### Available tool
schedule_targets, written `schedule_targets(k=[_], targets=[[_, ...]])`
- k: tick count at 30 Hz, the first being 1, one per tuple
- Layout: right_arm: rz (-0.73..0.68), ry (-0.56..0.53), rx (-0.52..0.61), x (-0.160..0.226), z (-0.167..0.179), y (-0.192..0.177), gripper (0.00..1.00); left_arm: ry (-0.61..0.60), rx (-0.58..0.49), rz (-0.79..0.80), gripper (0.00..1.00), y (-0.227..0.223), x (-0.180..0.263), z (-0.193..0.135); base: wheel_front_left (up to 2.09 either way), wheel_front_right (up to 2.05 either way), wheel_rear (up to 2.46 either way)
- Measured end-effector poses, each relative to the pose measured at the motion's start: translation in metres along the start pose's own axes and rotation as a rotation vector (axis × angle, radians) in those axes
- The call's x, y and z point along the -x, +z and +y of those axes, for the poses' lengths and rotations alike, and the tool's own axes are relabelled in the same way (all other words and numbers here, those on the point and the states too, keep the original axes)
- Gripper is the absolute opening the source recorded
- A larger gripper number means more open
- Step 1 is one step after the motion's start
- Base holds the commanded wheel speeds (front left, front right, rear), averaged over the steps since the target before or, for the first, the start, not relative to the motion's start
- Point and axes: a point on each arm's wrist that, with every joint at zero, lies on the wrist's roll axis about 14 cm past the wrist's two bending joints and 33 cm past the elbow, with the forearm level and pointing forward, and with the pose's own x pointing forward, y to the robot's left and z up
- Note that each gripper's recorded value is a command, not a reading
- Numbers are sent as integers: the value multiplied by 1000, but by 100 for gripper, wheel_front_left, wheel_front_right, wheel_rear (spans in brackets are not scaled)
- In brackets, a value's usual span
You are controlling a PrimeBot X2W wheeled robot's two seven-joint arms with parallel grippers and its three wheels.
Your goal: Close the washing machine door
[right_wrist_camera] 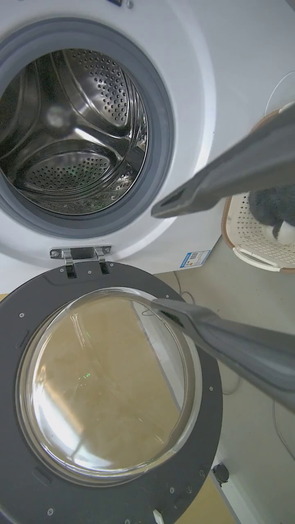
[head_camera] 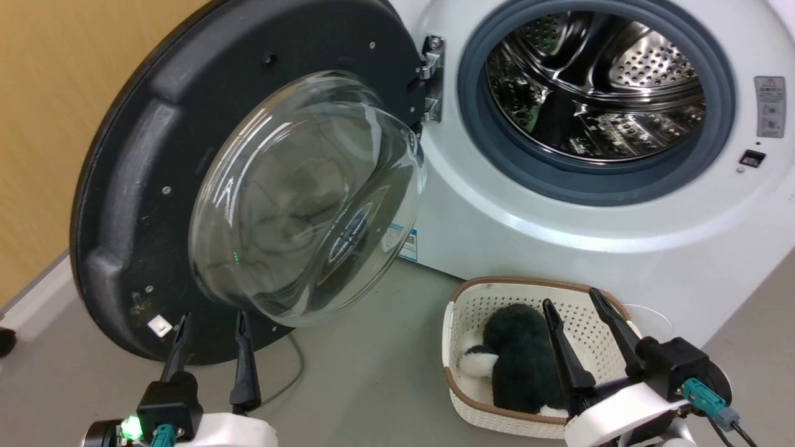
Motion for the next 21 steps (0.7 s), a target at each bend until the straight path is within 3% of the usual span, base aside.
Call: schedule_targets(k=[21], targets=[[-11, 135, -61, -21, 44, -7, 100, 122, -14, -34, 100, 6, 20, 35, 0, 0, 0]])
